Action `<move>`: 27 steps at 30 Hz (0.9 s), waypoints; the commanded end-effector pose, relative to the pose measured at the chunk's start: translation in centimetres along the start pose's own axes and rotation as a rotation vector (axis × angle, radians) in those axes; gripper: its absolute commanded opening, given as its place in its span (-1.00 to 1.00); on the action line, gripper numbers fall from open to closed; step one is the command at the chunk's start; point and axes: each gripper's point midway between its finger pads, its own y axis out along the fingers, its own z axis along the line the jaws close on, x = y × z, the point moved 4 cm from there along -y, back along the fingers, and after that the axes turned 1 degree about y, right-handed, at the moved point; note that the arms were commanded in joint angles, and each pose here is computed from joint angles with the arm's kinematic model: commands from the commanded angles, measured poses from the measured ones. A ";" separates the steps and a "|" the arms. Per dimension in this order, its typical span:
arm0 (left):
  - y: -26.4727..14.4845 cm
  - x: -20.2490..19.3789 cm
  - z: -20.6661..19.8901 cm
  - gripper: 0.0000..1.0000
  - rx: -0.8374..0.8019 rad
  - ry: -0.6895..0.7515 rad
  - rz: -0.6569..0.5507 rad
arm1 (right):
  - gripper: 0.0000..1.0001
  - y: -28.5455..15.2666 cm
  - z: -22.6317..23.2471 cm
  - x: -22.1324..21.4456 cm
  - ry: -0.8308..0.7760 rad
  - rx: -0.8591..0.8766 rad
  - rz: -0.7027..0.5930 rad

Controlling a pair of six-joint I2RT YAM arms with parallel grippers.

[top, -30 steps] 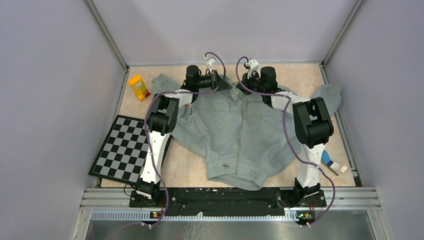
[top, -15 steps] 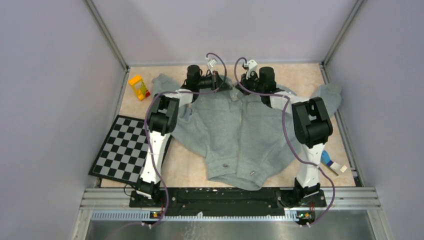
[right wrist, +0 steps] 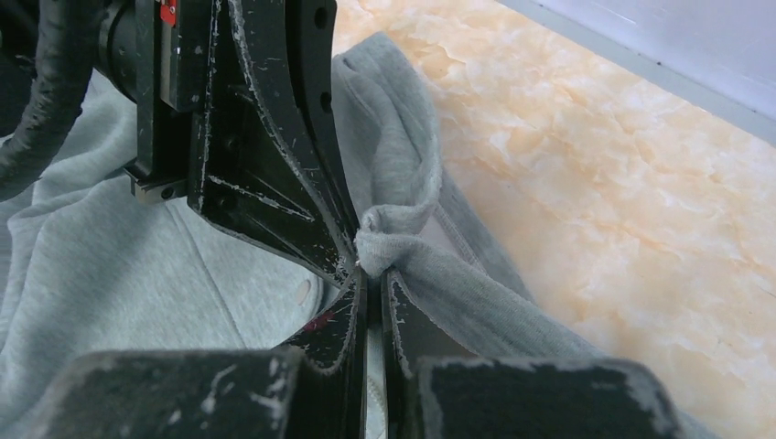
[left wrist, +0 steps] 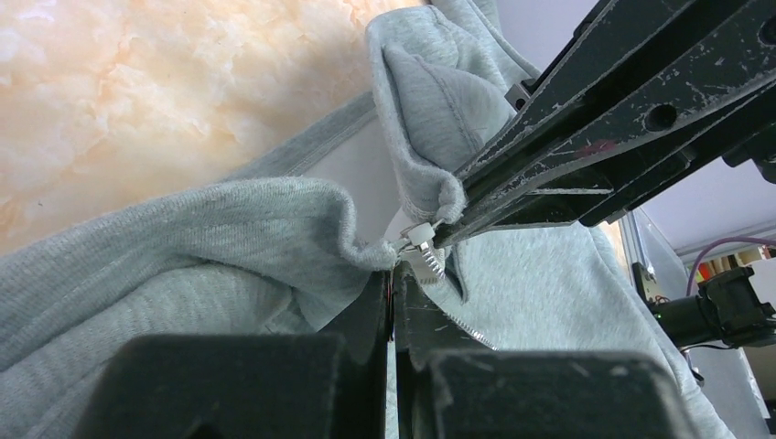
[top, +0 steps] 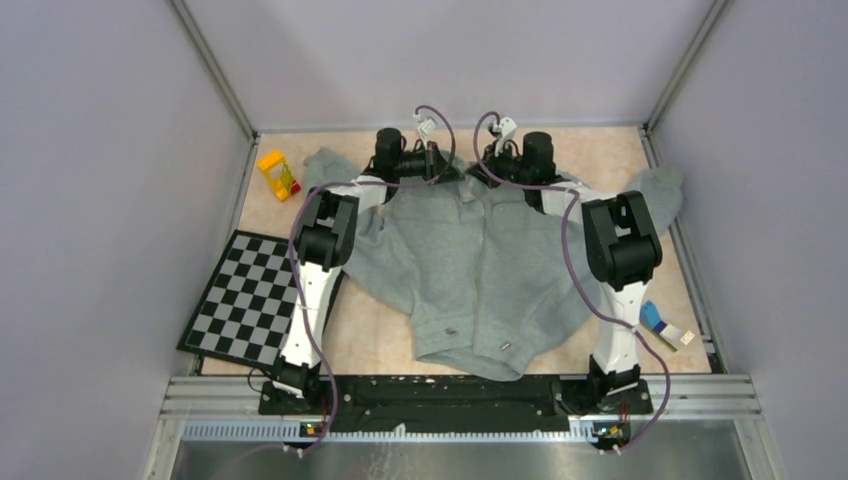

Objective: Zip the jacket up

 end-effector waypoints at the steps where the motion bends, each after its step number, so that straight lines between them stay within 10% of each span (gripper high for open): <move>1: 0.9 1.1 -2.3 -1.00 -0.069 0.070 0.019 | -1.00 0.8 1.1 4.4 -0.067 0.114 -0.141; 5: 0.5 1.7 -2.5 -0.85 -0.059 0.073 0.008 | -1.00 0.3 0.6 3.7 -0.042 0.116 -0.150; 9: -1.3 3.2 -3.5 0.00 -0.050 0.099 -0.042 | -1.00 0.3 0.3 3.3 -0.029 0.129 -0.156; 14: -4.2 5.5 -6.4 0.39 -0.024 0.182 -0.128 | -1.00 0.7 0.3 2.8 -0.020 0.149 -0.156; 17: -5.3 7.6 -7.7 0.96 0.003 0.211 -0.182 | -1.00 0.7 0.2 2.7 -0.024 0.152 -0.156; 27: -3.6 12.9 -6.1 0.69 -0.003 0.178 -0.250 | -1.00 0.9 0.1 2.8 0.008 0.139 -0.159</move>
